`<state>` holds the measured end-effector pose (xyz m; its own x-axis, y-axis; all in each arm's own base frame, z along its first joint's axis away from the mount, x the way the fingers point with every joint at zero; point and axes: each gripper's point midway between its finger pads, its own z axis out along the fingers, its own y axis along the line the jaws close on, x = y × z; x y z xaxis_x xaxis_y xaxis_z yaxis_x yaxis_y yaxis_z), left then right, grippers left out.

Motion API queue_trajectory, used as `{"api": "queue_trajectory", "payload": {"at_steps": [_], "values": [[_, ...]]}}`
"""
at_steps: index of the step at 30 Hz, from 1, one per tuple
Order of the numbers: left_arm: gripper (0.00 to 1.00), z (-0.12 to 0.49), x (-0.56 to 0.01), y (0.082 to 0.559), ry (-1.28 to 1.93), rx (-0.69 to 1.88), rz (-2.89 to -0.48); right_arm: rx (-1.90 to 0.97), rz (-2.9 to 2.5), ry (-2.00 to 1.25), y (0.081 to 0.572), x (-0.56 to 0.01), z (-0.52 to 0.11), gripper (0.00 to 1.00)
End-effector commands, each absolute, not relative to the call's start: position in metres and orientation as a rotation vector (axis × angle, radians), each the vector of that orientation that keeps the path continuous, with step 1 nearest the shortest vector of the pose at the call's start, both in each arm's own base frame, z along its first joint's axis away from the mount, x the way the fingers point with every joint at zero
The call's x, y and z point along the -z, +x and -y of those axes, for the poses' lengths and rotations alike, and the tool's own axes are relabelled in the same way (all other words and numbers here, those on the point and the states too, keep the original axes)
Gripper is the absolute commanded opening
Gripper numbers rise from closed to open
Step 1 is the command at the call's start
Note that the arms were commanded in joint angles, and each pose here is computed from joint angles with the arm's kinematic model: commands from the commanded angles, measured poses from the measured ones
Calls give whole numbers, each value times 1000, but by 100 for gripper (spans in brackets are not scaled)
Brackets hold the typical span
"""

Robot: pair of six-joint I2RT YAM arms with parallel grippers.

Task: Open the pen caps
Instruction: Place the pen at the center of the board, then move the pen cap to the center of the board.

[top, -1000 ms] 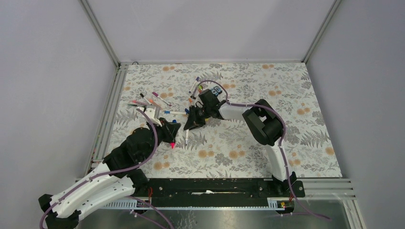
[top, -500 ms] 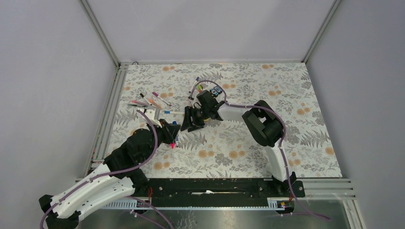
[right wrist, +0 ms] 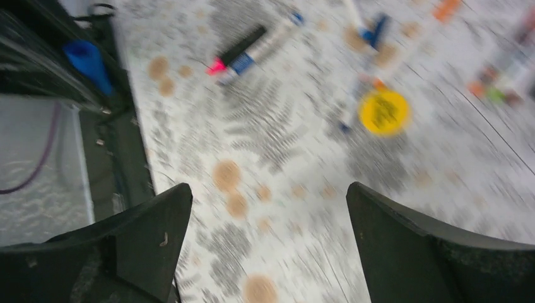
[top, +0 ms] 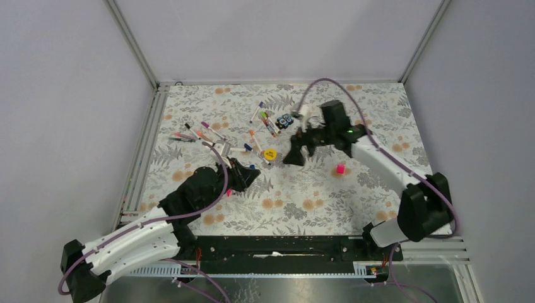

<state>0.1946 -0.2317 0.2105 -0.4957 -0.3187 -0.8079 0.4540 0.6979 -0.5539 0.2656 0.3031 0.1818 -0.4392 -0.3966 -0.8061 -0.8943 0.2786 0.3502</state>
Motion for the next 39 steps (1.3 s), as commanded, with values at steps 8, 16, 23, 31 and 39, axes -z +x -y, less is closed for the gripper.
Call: {"api": "queue_trajectory", "payload": {"at_steps": [8, 16, 23, 31, 39], "values": [[6, 309, -205, 187, 201, 1283, -1922, -845, -2034, -764, 258, -132, -132, 100], [4, 351, -185, 188, 289, 1381, -2031, -556, -2326, -429, 297, -88, -76, 89], [4, 362, -173, 193, 266, 1406, -2060, -475, -2421, -309, 307, -72, -62, 68], [4, 363, -167, 193, 270, 1400, -2074, -488, -2534, -231, 313, -49, -59, 56], [4, 358, -167, 192, 273, 1386, -2068, -508, -2607, -204, 311, -31, -60, 50]]}}
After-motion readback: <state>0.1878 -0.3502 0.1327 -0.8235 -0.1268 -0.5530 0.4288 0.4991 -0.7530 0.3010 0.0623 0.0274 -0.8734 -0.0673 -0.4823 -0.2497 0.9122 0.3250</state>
